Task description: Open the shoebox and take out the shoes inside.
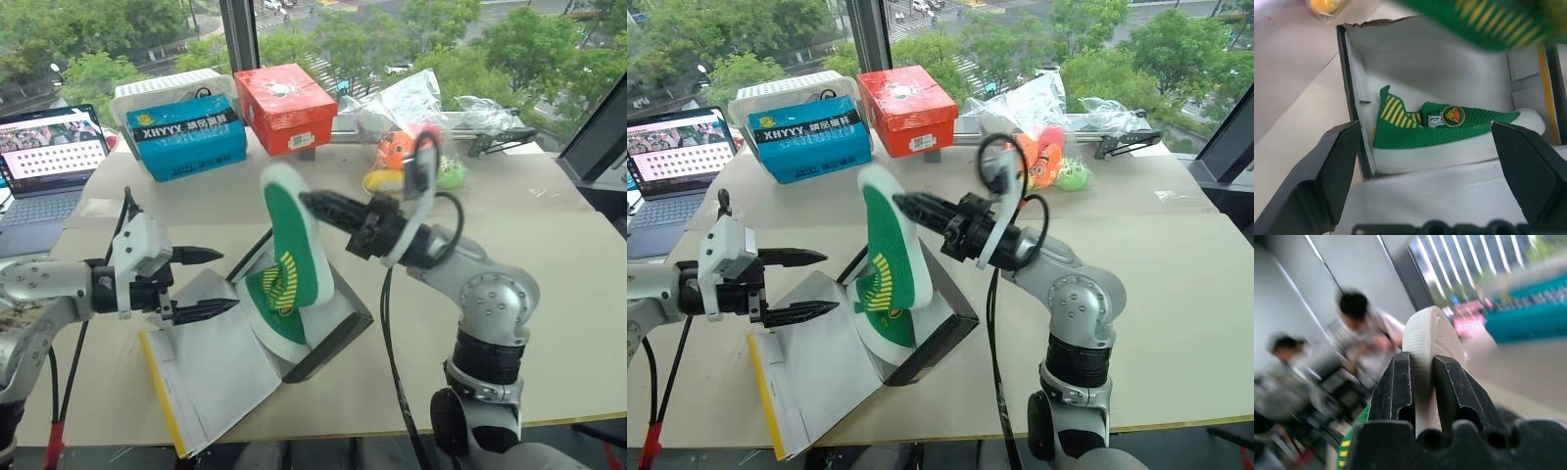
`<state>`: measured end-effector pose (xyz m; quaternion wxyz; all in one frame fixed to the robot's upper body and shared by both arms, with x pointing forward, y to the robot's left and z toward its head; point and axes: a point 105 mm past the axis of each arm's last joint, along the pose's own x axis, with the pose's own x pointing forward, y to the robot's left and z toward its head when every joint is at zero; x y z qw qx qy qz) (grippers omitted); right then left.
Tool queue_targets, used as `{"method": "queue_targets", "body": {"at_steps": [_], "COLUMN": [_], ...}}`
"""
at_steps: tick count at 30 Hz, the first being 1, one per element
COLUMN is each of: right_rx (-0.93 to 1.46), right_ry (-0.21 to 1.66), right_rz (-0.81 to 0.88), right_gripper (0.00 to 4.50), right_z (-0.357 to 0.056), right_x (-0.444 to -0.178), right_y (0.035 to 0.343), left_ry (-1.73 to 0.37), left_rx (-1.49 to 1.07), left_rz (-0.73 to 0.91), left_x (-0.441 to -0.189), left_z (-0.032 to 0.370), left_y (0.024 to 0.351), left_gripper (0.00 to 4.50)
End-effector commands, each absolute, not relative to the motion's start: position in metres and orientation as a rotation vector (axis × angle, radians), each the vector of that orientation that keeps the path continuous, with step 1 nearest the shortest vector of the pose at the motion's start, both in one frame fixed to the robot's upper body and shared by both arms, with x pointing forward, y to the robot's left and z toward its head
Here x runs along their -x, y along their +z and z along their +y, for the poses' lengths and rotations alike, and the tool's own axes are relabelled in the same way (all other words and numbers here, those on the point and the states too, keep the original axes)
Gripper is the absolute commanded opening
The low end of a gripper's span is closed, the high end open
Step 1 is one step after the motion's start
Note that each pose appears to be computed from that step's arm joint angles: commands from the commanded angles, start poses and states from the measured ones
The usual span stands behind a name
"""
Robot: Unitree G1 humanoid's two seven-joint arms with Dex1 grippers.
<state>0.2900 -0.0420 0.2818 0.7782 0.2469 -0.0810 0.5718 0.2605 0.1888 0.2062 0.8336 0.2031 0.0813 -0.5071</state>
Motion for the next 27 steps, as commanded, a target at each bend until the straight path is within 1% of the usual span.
{"method": "queue_targets", "body": {"at_steps": [1,4,6,9,11,14,17,20,23,25,26,27], "right_rx": [-0.726,-0.768,-0.74,-0.672,-0.613,-0.541,-0.534,-0.501,-0.515,-0.517,-0.509,-0.5], "right_ry": [1.214,1.194,1.124,0.967,0.839,0.753,0.722,0.664,0.639,0.598,0.576,0.55], "right_rz": [-0.298,-0.347,-0.36,-0.272,-0.135,0.02,0.119,0.216,0.255,0.29,0.305,0.316], "right_gripper": [0.48,0.48,0.48,0.48,0.48,0.48,0.48,0.48,0.48,1.08,1.23,1.59], "right_z": [-0.063,-0.08,-0.104,-0.141,-0.164,-0.18,-0.188,-0.194,-0.199,-0.208,-0.212,-0.217], "right_x": [-0.291,-0.291,-0.298,-0.316,-0.329,-0.332,-0.331,-0.335,-0.34,-0.345,-0.347,-0.349], "right_y": [0.312,0.329,0.336,0.33,0.308,0.274,0.246,0.213,0.197,0.183,0.177,0.173], "left_ry": [-1.085,-1.09,-1.095,-1.102,-1.108,-1.113,-1.116,-1.12,-1.12,-1.117,-1.116,-1.114], "left_rx": [-0.464,-0.465,-0.464,-0.464,-0.463,-0.462,-0.461,-0.46,-0.461,-0.462,-0.462,-0.463], "left_rz": [0.135,0.136,0.136,0.139,0.139,0.138,0.139,0.141,0.14,0.141,0.141,0.142], "left_x": [-0.261,-0.261,-0.261,-0.261,-0.262,-0.263,-0.263,-0.262,-0.262,-0.262,-0.261,-0.261], "left_z": [0.187,0.187,0.186,0.186,0.185,0.184,0.184,0.183,0.183,0.183,0.183,0.184], "left_y": [0.214,0.214,0.214,0.213,0.213,0.213,0.212,0.212,0.212,0.212,0.213,0.213], "left_gripper": [4.5,4.5,4.5,4.5,4.5,4.5,4.5,4.5,4.5,4.5,4.5,4.5]}}
